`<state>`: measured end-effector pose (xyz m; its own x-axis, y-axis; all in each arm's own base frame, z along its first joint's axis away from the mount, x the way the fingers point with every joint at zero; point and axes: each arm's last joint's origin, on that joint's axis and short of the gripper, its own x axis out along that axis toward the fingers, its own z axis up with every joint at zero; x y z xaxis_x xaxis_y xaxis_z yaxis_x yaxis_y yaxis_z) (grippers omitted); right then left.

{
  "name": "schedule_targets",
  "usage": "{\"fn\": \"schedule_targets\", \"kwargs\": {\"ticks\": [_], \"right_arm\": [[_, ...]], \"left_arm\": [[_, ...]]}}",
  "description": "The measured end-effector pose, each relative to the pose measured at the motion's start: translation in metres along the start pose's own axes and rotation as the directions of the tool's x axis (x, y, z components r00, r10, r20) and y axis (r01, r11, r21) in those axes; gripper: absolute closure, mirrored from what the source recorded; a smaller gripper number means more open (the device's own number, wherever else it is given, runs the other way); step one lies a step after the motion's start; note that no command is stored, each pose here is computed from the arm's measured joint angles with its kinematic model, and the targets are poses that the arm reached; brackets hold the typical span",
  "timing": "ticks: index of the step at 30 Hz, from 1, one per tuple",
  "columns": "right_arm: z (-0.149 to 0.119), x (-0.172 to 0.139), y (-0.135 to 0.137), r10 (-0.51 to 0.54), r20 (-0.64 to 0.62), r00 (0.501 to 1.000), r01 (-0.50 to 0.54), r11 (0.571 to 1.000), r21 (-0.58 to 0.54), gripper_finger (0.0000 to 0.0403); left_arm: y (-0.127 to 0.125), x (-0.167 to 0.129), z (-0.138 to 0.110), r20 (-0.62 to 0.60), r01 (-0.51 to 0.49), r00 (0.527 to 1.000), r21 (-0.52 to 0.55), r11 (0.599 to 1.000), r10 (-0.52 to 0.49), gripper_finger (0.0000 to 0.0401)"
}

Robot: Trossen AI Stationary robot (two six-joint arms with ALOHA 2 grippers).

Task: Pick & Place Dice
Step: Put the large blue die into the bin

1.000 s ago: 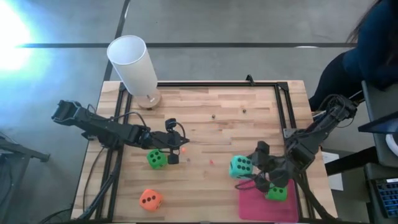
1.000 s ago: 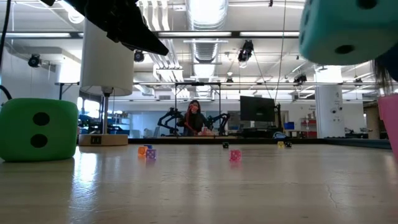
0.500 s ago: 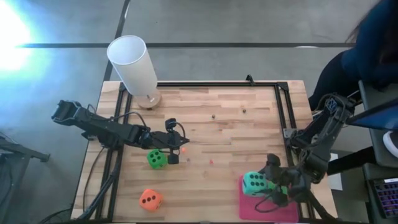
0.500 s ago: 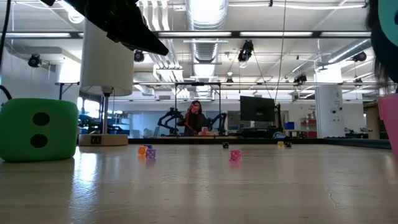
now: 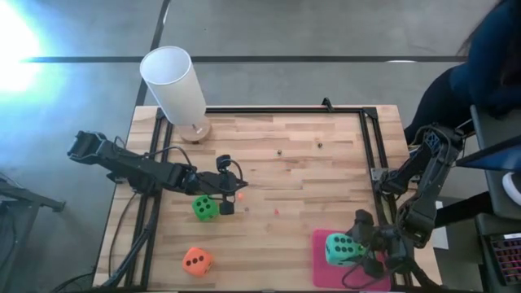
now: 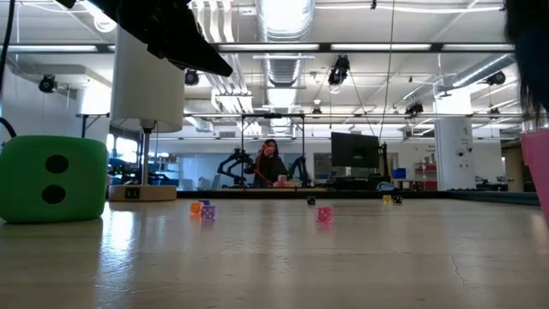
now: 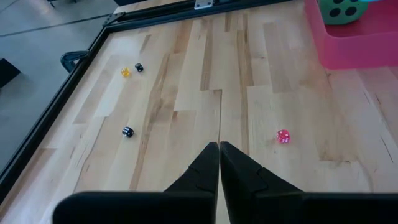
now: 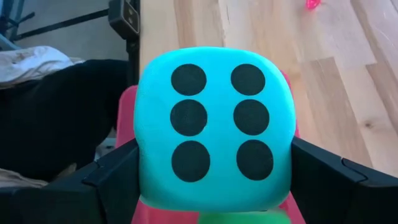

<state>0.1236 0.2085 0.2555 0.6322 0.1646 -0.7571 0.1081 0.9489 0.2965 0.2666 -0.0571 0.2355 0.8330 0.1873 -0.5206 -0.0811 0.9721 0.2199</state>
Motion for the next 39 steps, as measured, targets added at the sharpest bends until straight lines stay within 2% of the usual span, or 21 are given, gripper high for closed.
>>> {"fn": "schedule_targets", "kwargs": {"ticks": [7, 13, 22, 39], "right_arm": [[-0.007, 0.007, -0.007, -0.024, -0.025, 0.999, 0.026, 0.998, 0.053, 0.0079], [-0.009, 0.006, -0.006, -0.011, -0.054, 0.998, 0.014, 0.999, 0.049, 0.0076], [-0.009, 0.007, -0.006, -0.013, -0.056, 0.998, 0.015, 1.000, 0.025, 0.0038], [-0.016, 0.013, -0.013, -0.036, -0.064, 0.997, 0.036, 0.999, 0.009, 0.0035]], "left_arm": [[0.000, 0.000, 0.000, 0.000, 0.000, 1.000, 0.000, 1.000, 0.000, 0.0382], [0.000, 0.000, 0.000, 0.000, 0.000, 1.000, 0.000, 1.000, 0.000, 0.0382], [0.000, 0.000, 0.000, 0.000, 0.000, 1.000, 0.000, 1.000, 0.000, 0.0382], [0.000, 0.000, 0.000, 0.000, 0.000, 1.000, 0.000, 1.000, 0.000, 0.0382]]}}
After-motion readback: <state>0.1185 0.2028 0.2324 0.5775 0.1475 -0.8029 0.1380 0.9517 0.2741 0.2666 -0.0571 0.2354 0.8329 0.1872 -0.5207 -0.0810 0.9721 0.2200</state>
